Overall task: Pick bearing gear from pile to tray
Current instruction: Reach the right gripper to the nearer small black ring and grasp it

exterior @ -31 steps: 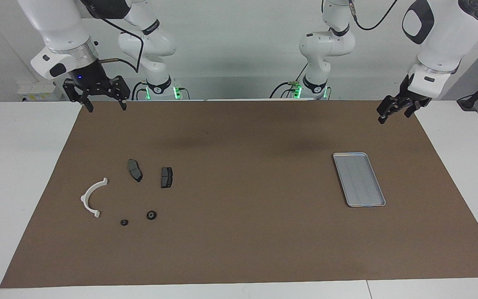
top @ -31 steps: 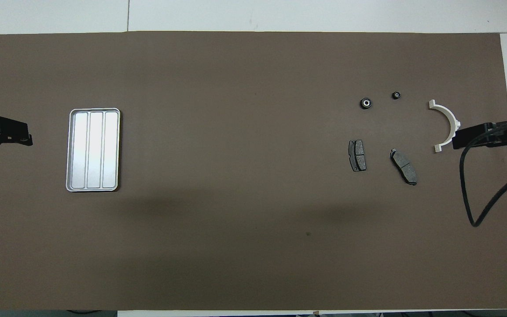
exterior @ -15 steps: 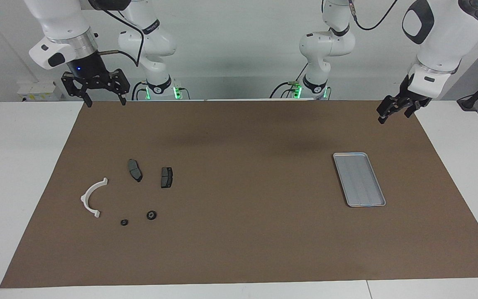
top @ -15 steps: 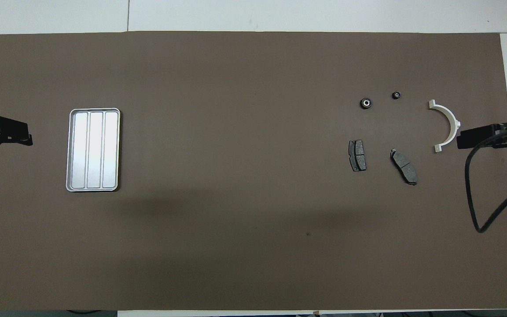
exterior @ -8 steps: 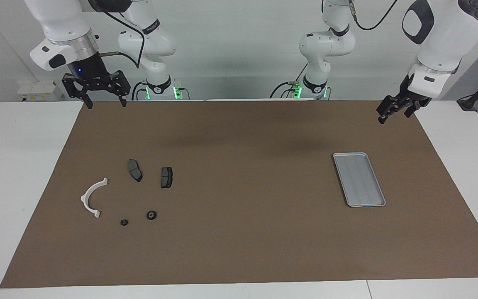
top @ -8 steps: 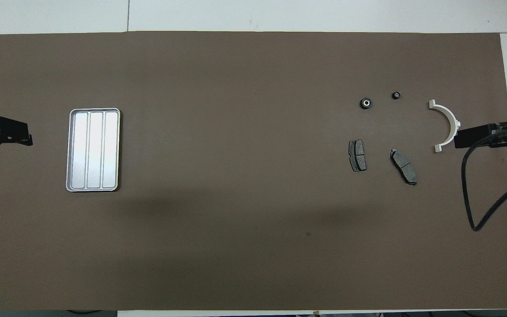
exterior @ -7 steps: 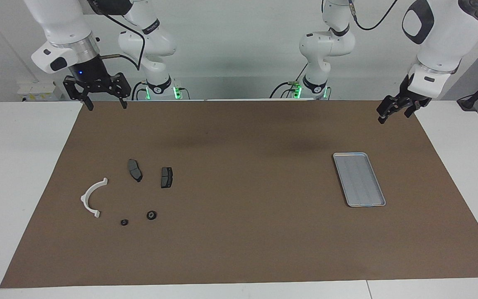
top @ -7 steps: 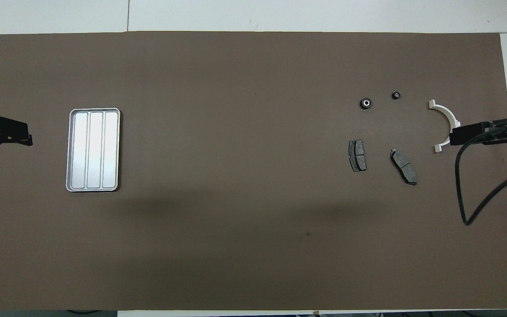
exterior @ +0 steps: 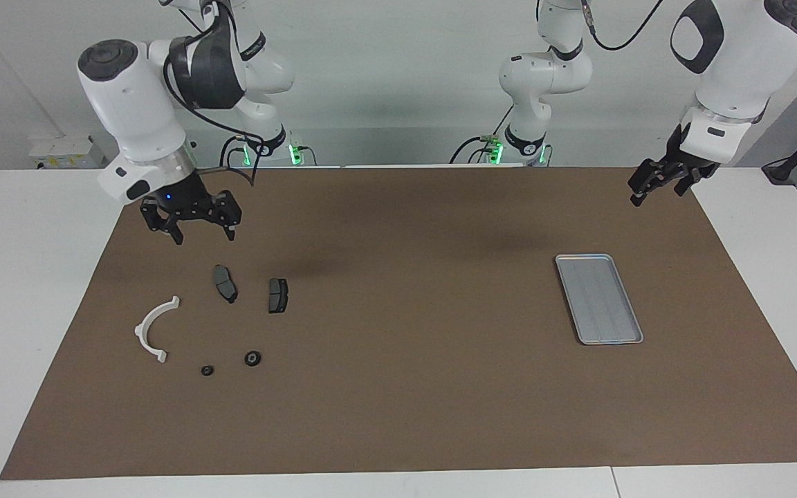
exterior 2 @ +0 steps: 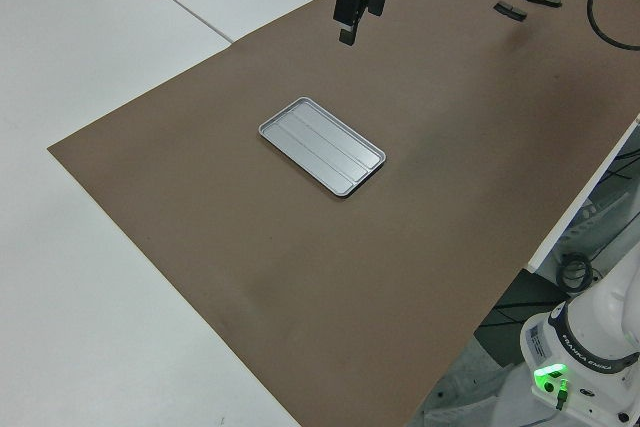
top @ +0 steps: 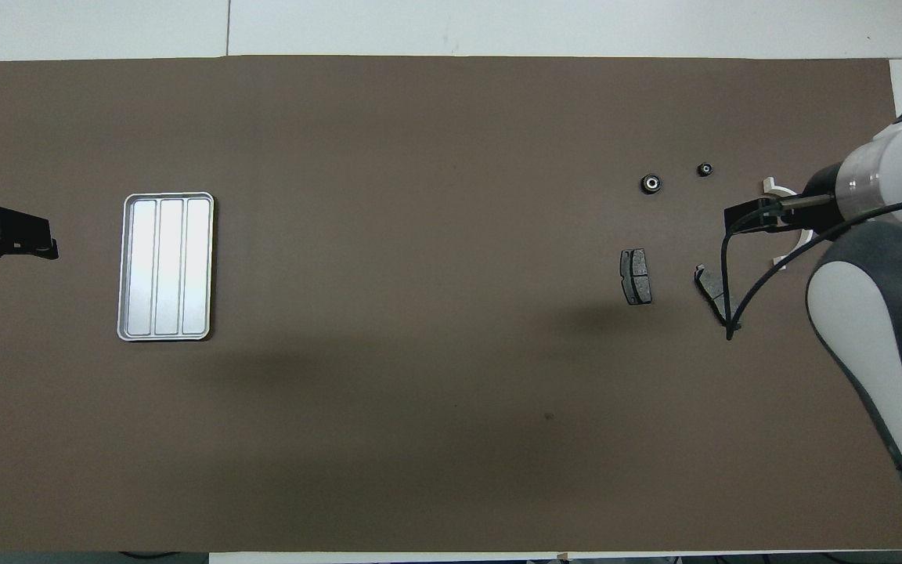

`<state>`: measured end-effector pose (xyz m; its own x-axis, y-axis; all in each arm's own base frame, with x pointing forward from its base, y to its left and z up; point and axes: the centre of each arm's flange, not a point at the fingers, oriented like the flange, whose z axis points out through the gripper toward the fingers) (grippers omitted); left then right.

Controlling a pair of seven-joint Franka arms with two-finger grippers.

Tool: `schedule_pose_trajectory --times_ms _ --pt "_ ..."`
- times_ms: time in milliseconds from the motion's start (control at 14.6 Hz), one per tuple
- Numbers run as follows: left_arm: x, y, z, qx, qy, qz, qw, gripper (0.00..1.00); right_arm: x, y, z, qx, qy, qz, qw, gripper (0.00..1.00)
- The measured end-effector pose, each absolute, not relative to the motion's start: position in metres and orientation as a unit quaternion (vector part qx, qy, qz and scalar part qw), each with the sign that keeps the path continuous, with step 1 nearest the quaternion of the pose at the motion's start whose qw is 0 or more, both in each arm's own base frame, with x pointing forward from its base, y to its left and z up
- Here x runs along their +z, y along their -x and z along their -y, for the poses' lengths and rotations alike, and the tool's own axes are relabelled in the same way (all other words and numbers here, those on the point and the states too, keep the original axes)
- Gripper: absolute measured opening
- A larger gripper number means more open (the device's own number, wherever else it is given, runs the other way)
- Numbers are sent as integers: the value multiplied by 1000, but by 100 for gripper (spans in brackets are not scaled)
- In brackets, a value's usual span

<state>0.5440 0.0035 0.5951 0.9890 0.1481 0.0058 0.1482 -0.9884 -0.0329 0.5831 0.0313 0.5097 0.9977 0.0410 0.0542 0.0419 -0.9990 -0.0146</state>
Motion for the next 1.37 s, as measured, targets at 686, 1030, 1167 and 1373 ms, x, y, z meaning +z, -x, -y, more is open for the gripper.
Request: schedule_pose_trajectory --times_ms 686,1030,1167,1373 --pt "595 -544 -3 -2 997 74 17 100 351 -670 -70 6 999 43 -19 100" --pt "595 -544 -3 -2 997 74 17 100 306 -697 -67 6 999 16 -42 100" --pt "595 -544 -3 -2 997 74 17 100 297 -700 -68 2 999 9 -44 100" --pt "595 -544 -3 -2 997 74 17 100 292 -701 -79 -4 999 9 -51 100"
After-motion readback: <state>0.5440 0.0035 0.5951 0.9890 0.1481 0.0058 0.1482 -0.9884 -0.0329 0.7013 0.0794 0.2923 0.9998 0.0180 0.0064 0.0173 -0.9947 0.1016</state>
